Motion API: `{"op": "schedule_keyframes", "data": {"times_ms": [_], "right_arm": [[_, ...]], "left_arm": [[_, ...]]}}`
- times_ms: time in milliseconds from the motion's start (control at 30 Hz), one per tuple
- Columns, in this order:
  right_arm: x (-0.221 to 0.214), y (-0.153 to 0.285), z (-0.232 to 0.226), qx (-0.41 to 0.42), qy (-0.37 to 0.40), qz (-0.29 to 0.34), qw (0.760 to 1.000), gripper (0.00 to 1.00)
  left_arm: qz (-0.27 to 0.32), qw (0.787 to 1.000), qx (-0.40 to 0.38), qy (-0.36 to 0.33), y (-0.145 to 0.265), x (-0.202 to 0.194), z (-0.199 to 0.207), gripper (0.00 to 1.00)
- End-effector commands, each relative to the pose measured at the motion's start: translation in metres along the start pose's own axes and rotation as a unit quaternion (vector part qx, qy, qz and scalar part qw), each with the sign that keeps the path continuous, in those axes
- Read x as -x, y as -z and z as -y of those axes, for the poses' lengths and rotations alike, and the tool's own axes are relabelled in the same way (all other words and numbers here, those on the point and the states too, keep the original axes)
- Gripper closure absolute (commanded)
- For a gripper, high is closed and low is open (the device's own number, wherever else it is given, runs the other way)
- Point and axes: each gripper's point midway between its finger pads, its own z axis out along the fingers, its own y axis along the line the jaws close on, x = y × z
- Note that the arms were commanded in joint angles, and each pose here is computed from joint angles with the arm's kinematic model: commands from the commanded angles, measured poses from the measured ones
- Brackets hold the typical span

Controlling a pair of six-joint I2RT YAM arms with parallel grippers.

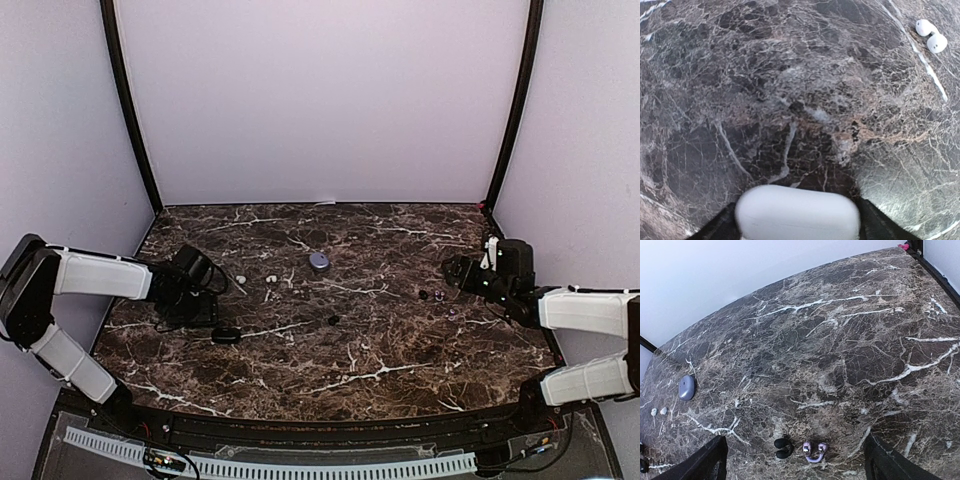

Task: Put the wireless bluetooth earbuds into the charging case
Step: Pick up the charging case from the center of the board, then pass from the left arm to the right

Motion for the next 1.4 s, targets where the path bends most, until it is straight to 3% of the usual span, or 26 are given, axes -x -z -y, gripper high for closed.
{"op": "schedule_keyframes", "data": {"times_ms": [0, 200, 500, 800, 967, 1033, 1367], "right_arm": [[0.006, -0.002, -0.007, 0.015, 0.008, 0.008, 1.000, 0.06], [0.004, -0.004, -0.011, 0.026, 0.008, 0.002, 1.000, 0.06], [-0.015, -0.003, -0.075, 0.190, 0.035, -0.046, 0.980, 0.09], [-0.063, -0.004, -0.155, 0.307, 0.063, -0.162, 0.936, 0.13], [-0.093, 0.033, -0.198, 0.409, -0.019, -0.255, 0.876, 0.17], [-0.103, 0.046, -0.213, 0.421, -0.023, -0.280, 0.863, 0.19], [-0.114, 0.077, -0.263, 0.398, 0.043, -0.315, 0.861, 0.23]], "left_arm": [[0.005, 1.000, -0.023, -0.016, 0.008, -0.001, 0.003, 0.24], [0.018, 0.995, -0.086, -0.037, 0.014, 0.000, 0.024, 0.26], [0.074, 0.966, -0.221, -0.114, 0.057, 0.012, 0.088, 0.28], [0.167, 0.893, -0.355, -0.221, 0.121, 0.013, 0.170, 0.28], [0.237, 0.848, -0.371, -0.296, 0.152, -0.005, 0.208, 0.28], [0.260, 0.832, -0.377, -0.314, 0.158, -0.011, 0.215, 0.29], [0.315, 0.739, -0.439, -0.403, 0.182, -0.053, 0.241, 0.29]]}}
